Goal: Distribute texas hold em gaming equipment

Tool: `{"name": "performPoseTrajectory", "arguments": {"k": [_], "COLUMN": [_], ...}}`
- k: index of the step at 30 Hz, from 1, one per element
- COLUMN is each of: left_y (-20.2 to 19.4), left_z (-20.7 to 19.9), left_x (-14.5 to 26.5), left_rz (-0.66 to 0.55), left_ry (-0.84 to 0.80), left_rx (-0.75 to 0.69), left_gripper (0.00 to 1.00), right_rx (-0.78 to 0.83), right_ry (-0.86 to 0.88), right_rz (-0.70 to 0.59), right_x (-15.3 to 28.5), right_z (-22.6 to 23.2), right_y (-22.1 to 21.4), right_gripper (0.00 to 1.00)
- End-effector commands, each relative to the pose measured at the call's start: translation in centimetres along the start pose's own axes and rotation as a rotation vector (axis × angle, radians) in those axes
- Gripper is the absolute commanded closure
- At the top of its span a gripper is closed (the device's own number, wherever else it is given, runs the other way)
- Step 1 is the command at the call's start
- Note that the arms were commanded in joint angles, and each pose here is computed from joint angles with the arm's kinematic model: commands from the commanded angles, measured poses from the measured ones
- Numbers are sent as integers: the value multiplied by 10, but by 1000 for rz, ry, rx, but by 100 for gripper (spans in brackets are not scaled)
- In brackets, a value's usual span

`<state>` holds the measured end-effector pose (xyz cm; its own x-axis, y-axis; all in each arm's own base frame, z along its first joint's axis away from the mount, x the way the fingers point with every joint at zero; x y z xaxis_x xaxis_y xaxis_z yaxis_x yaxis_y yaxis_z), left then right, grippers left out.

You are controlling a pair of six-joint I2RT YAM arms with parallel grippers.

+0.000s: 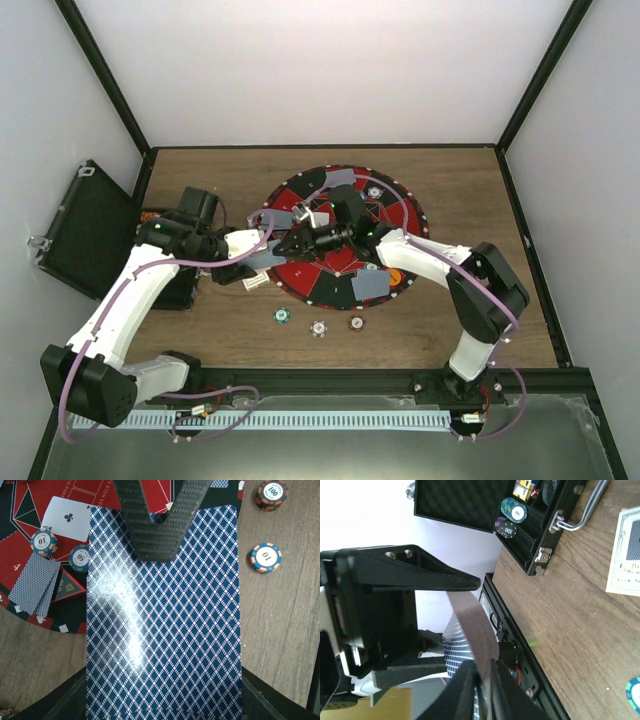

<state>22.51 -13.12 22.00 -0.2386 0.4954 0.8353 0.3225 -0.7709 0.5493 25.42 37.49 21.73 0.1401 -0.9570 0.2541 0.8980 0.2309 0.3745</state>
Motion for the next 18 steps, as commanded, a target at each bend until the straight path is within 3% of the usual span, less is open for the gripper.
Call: {"name": "performPoseTrajectory", "arguments": {"k": [1, 4, 11, 15, 18], "left_y": [9, 9, 6, 5, 5], "left_z": [-1, -1, 0, 0, 1], "left_x": [6, 6, 4, 3, 2], "left_rz": [-38, -37, -27, -21, -20], "left_ry": [0, 2, 11, 9, 10], "left_rx": [-30, -30, -30, -28, -25], "left_gripper": [96, 95, 96, 95, 95], "right_rx": [16, 14, 38, 109, 181], "right_ry": [-5, -21, -87, -252, -553], "right_rz": [-36, -46, -91, -132, -165], "right_x": [15, 23, 60, 90, 110], "right_z": [13, 11, 5, -6, -36], "right_y": [5, 4, 15, 37, 56], "right_gripper": [92, 99, 99, 99, 99]}}
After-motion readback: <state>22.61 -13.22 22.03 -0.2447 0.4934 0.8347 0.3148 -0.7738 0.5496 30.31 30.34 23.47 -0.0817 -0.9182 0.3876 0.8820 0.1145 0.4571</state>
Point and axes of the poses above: each gripper's point midway between its finger pads, its own x axis back along the fingers, its own z axis along the line the jaws close on, y = z × x, the point moved 3 cm from there along x, back along the fingers, and after that the axes turned 10 degrees about x, right-handed, at the moved point
